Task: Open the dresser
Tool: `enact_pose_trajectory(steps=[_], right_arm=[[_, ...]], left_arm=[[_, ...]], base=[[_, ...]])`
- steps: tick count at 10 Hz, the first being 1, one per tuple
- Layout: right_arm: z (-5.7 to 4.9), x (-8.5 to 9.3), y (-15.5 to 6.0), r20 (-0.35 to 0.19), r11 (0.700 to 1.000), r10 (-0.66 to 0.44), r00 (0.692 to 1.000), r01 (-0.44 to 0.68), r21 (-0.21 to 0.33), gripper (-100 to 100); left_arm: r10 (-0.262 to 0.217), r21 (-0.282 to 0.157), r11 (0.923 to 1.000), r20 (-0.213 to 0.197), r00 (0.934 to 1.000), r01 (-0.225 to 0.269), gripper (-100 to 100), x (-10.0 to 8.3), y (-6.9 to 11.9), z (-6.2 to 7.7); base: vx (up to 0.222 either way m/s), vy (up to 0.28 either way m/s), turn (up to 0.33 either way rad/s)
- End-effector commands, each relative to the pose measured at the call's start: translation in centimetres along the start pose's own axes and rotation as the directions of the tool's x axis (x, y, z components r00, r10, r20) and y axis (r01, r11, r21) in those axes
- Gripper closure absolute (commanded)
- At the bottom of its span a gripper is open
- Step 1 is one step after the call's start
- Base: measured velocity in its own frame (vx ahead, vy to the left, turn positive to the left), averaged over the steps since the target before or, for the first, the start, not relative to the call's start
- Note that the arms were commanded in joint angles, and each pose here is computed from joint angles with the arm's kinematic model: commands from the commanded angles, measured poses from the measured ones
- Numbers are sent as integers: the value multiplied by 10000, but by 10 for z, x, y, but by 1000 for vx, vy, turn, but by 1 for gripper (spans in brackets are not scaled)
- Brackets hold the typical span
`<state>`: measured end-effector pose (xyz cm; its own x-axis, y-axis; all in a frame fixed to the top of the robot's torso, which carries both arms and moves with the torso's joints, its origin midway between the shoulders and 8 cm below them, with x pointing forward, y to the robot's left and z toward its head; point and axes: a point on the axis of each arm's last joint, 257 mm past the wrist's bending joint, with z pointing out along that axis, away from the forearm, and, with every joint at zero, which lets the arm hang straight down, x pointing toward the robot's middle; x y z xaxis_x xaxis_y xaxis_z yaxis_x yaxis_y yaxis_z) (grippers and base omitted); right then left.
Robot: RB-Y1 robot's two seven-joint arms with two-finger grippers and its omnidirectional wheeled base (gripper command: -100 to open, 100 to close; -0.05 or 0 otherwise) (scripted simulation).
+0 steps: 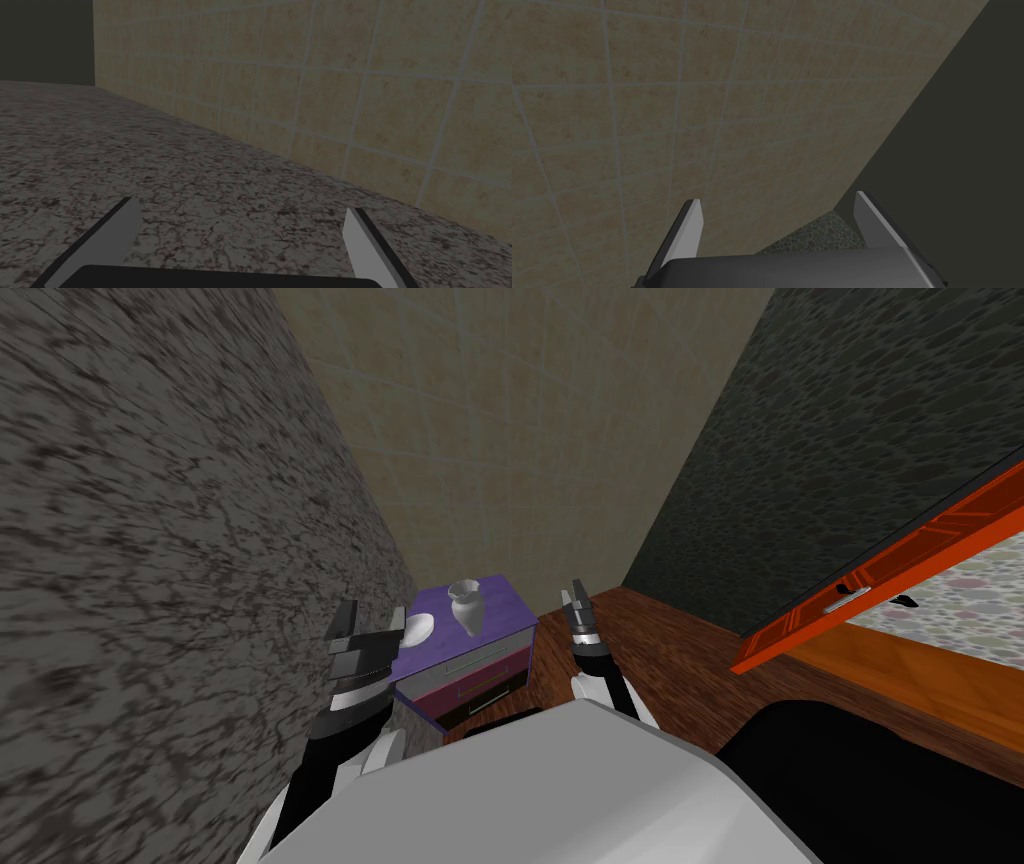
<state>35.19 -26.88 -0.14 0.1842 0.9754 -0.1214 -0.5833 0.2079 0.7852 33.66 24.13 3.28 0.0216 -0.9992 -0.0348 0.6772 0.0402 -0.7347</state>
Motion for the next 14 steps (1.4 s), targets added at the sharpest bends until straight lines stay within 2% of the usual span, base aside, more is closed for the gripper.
enact_pose_trajectory(steps=[1, 9, 10, 14], right_arm=[[0, 0, 0, 0, 10000, 0, 10000, 0, 0, 0], [0, 0, 0, 0, 10000, 0, 10000, 0, -4, 0], [0, 0, 0, 0, 10000, 0, 10000, 0, -5, 0], [0, 0, 0, 0, 10000, 0, 10000, 0, 4, 0]], left_arm=[[0, 0, 10000, 0, 10000, 0, 0, 0, 0, 0], [0, 4, 10000, 0, 10000, 0, 0, 0, 0, 0], [112, -78, 9999, -354, 9993, -115, -100, 4, 8, -3], [260, -219, 9994, -798, 9965, -278, -100, 7, 30, -13]], base=[[0, 0, 0], [0, 0, 0], [12, -9, 20], [13, -24, 23]])
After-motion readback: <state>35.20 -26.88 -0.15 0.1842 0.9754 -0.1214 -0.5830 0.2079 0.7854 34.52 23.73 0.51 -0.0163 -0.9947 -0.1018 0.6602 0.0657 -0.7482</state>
